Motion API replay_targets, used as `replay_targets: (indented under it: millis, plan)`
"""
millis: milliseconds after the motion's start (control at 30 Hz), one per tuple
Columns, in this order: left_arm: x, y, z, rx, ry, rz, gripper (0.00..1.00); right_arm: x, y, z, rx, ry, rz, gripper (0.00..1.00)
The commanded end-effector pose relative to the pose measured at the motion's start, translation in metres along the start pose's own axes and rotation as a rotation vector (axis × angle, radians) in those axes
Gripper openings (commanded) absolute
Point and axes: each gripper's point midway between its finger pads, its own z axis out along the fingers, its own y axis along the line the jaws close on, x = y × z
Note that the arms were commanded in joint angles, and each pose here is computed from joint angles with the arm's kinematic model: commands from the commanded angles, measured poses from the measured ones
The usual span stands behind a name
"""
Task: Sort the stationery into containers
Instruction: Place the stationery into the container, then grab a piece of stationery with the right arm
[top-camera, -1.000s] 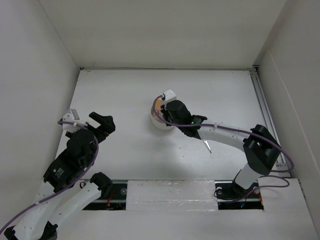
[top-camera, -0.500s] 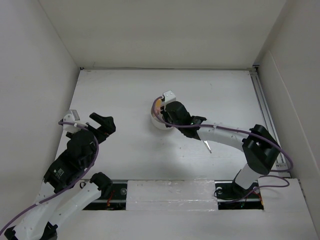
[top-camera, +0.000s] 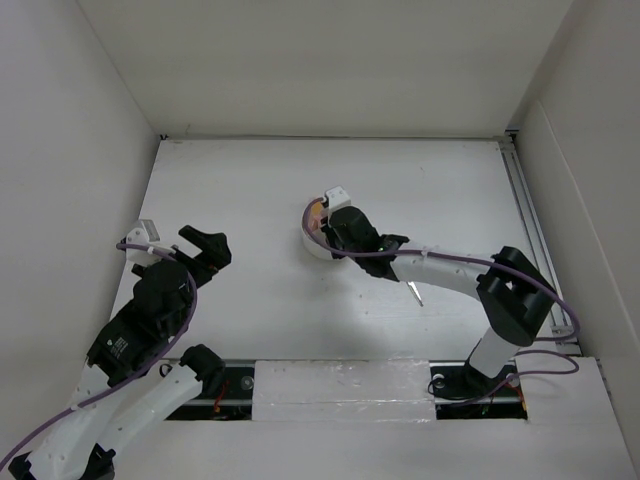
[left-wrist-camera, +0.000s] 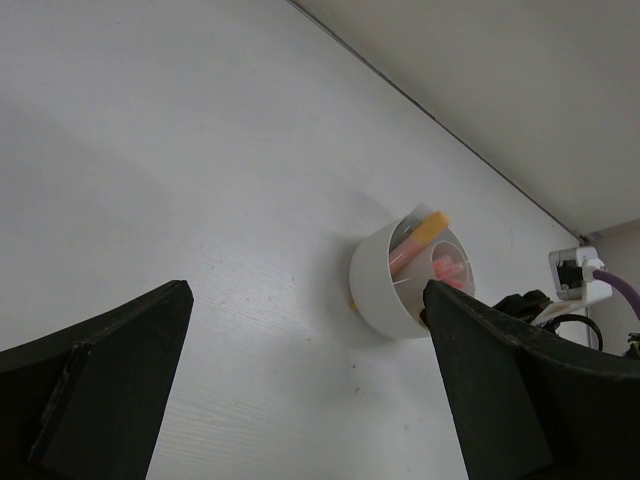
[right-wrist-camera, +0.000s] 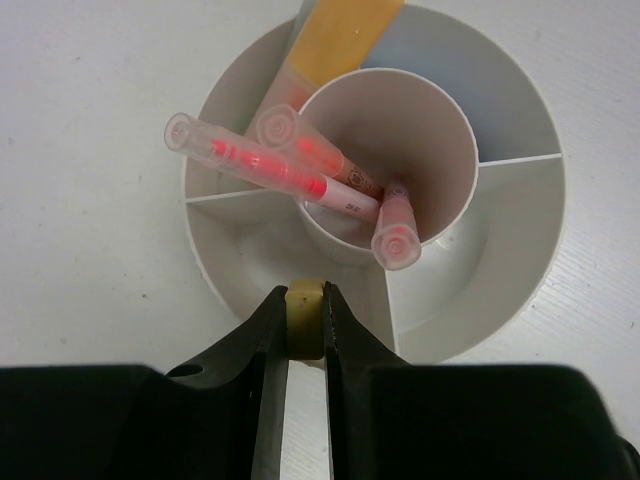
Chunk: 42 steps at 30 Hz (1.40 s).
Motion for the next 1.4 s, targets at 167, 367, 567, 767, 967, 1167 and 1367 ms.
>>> replay_targets:
  millis: [167, 367, 567, 767, 967, 1167, 1367]
  plan:
    - [-0.006, -0.005, -0.001, 0.026, -0.024, -0.019, 1.00, -0.011, 0.009, -0.002, -0.032, -0.048, 0.023, 0.31]
    - [-0.006, -0.005, -0.001, 0.025, -0.024, -0.009, 1.00, -0.018, 0.014, -0.008, -0.045, -0.066, 0.025, 0.51]
    - [-0.006, -0.005, -0.001, 0.025, -0.024, -0.009, 1.00, -0.029, 0.014, -0.013, -0.050, -0.092, 0.034, 0.53]
    - [-0.006, -0.005, -0.001, 0.025, -0.024, -0.009, 1.00, -0.045, 0.016, -0.026, -0.072, -0.131, 0.047, 0.53]
    - [-0.006, -0.005, -0.001, 0.025, -0.024, -0.009, 1.00, -0.068, 0.016, -0.051, -0.086, -0.192, 0.063, 0.53]
    - [-0.006, -0.005, -0.001, 0.025, -0.024, -0.009, 1.00, -0.063, 0.000, -0.082, -0.059, -0.179, 0.076, 0.54]
    - [-0.008, -0.005, -0.004, 0.049, -0.032, -0.019, 1.00, -0.040, -0.057, -0.114, -0.016, -0.176, 0.214, 0.56]
